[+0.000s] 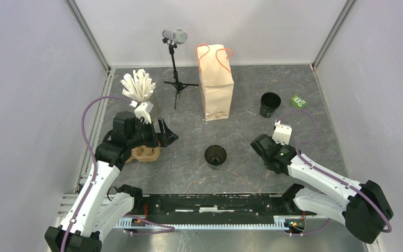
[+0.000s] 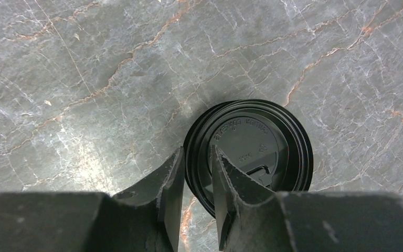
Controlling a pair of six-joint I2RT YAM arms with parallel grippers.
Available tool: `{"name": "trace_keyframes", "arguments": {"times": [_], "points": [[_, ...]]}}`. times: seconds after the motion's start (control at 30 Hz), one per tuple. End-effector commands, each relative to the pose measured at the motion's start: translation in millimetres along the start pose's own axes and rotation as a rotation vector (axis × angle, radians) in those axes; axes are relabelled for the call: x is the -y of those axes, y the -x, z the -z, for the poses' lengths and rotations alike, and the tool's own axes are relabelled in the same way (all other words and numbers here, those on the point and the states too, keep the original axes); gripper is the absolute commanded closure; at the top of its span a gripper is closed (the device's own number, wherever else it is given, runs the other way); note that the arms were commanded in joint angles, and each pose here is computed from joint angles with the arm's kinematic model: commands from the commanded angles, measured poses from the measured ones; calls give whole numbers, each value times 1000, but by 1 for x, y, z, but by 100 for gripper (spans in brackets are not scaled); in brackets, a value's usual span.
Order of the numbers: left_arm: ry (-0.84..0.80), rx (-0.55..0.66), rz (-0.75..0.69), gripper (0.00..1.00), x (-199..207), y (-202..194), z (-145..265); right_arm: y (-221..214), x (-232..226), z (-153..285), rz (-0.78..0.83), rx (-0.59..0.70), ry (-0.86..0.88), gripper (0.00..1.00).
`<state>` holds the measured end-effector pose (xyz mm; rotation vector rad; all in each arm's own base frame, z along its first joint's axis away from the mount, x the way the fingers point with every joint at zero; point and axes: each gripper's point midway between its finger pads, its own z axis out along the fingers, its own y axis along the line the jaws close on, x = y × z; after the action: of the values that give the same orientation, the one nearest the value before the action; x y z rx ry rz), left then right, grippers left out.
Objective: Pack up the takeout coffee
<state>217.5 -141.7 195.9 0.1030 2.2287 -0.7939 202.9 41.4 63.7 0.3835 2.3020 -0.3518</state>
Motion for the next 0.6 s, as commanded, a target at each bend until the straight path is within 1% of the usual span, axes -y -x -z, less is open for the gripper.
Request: {"name": "trace_keyframes", "arguments": {"times": [0.0,0.1,0.17,0.37,0.57], "points": [[14,33,-57,0,-3,7,1,-1,1,-2,-17,9,5,70],[33,30,-53,0,-7,6,1,-2,2,-4,-18,17,-1,73],[36,30,-53,0,-7,6,1,0,2,-3,-20,20,-1,78],[44,21,-49,0,-9,6,-1,14,3,4,-51,60,11,86],[57,26,-44,0,-11,5,-1,16,-1,7,-68,64,48,100]]}}
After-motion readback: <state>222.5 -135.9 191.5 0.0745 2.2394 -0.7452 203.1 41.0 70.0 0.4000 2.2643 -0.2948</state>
